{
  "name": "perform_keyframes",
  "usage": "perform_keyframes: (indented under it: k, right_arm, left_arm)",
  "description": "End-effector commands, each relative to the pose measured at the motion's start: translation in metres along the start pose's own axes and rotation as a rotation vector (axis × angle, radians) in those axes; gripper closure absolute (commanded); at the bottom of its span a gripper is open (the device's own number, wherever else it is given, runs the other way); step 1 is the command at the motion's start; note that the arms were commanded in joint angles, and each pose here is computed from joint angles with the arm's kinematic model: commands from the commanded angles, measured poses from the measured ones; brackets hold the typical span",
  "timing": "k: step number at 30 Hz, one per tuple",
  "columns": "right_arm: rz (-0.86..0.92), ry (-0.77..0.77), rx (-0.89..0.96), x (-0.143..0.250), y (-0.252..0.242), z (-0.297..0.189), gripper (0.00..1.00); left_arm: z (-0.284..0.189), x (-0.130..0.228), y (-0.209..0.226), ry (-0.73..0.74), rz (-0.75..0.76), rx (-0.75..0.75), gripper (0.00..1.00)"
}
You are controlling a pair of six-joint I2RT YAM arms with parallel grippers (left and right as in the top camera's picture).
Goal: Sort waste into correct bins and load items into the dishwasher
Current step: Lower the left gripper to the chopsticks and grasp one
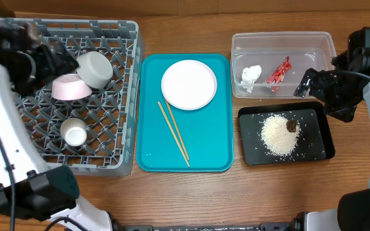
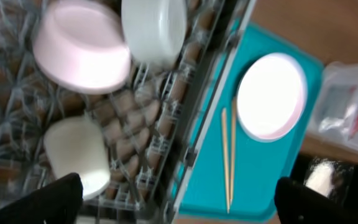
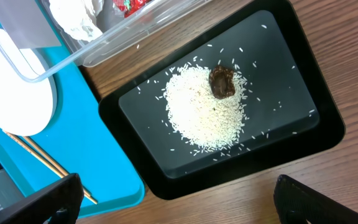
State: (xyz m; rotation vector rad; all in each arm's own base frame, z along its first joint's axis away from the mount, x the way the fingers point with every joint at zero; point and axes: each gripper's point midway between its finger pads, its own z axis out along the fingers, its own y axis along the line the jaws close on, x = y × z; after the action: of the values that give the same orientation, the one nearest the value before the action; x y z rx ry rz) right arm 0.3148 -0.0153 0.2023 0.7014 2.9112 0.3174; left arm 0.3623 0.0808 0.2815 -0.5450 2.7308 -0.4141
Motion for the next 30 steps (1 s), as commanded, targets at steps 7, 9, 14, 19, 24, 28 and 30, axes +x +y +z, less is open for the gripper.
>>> perform_keyframes:
  k: [7,9,14,19,24,28,30]
  right_arm:
    - [-0.003,-0.019,-0.002,0.0,0.0,-0.006,0.0]
    - [-0.003,-0.017,-0.002,0.001,0.0,-0.006,0.0]
    - [-0.003,-0.018,-0.003,0.0,0.0,-0.006,0.0]
    - [-0.002,-0.018,-0.003,0.0,0.0,-0.006,0.0]
    - [-0.002,-0.018,-0.003,0.0,0.0,-0.006,0.0]
    - [-0.003,-0.018,-0.003,0.0,0.0,-0.006,0.0]
    - [-0.003,-0.018,-0.003,0.0,0.0,-0.006,0.0]
  left_arm:
    - [0.007,0.027,-0.021,0.052,-0.031,-0.156,0.0]
    - [0.002,0.038,-0.032,0.05,-0.022,-0.147,0.0]
    - [-0.004,0.079,-0.053,0.077,-0.013,-0.134,0.0]
    - [0.014,0.116,-0.069,0.102,0.012,-0.177,0.0]
    - [0.071,0.138,-0.1,0.131,0.073,-0.155,0.0]
    - [0.115,0.152,-0.109,0.143,0.112,-0.153,0.0]
    - [0.141,0.161,-0.109,0.162,0.125,-0.16,0.0]
